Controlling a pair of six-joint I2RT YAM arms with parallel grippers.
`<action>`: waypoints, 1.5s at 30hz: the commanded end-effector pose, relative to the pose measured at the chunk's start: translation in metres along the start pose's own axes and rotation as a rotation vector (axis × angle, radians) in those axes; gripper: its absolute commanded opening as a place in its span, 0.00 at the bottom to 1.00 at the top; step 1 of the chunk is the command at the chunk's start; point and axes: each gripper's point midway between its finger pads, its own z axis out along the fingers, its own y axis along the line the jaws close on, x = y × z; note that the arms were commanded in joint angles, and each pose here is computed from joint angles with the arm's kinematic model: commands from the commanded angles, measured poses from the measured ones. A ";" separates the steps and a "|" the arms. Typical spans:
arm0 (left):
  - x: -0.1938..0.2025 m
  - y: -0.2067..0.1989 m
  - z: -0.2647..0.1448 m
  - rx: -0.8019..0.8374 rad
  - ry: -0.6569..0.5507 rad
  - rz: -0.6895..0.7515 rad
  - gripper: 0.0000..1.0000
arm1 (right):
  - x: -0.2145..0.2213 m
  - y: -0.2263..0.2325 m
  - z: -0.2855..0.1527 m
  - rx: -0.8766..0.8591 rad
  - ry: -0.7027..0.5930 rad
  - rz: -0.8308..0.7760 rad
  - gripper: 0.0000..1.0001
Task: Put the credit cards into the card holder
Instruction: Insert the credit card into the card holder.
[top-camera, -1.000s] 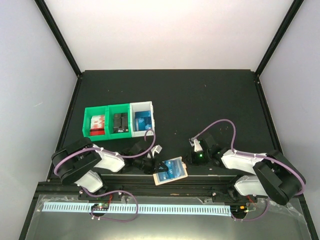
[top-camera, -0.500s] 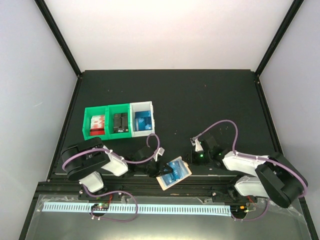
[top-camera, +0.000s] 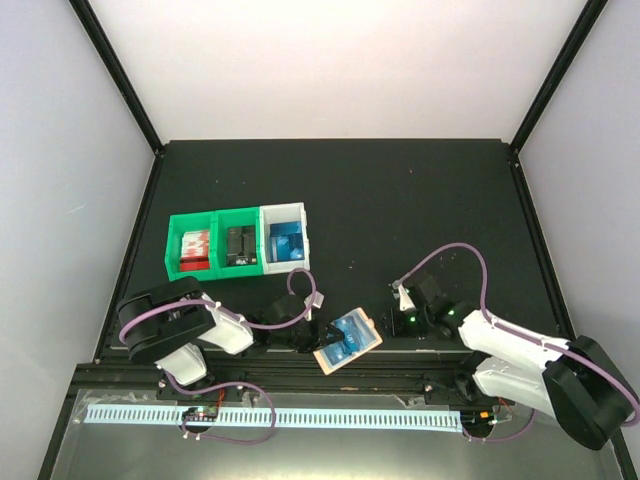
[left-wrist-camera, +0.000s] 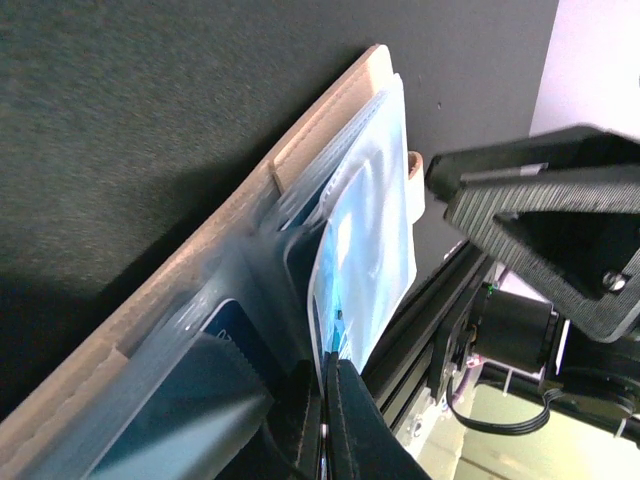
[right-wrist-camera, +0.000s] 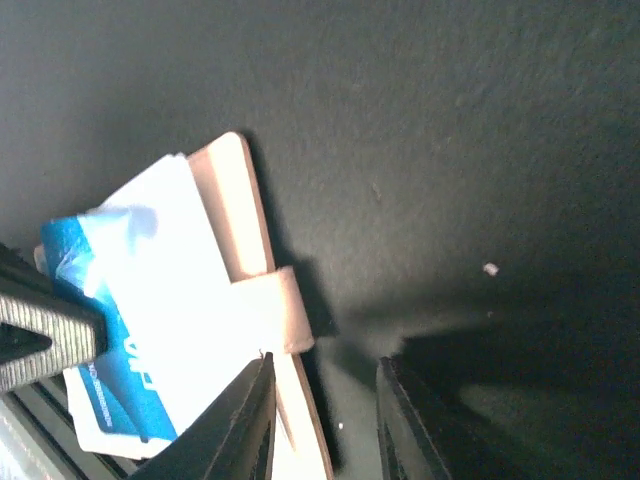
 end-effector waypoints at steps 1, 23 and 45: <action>-0.006 0.033 -0.003 -0.121 -0.065 -0.078 0.01 | 0.027 -0.001 0.002 -0.030 0.084 -0.006 0.29; -0.020 0.035 0.001 -0.135 -0.100 -0.063 0.02 | 0.041 0.007 0.020 -0.118 0.038 0.180 0.11; -0.002 0.021 -0.021 -0.332 0.087 0.217 0.49 | 0.019 0.003 0.009 -0.021 -0.045 0.126 0.16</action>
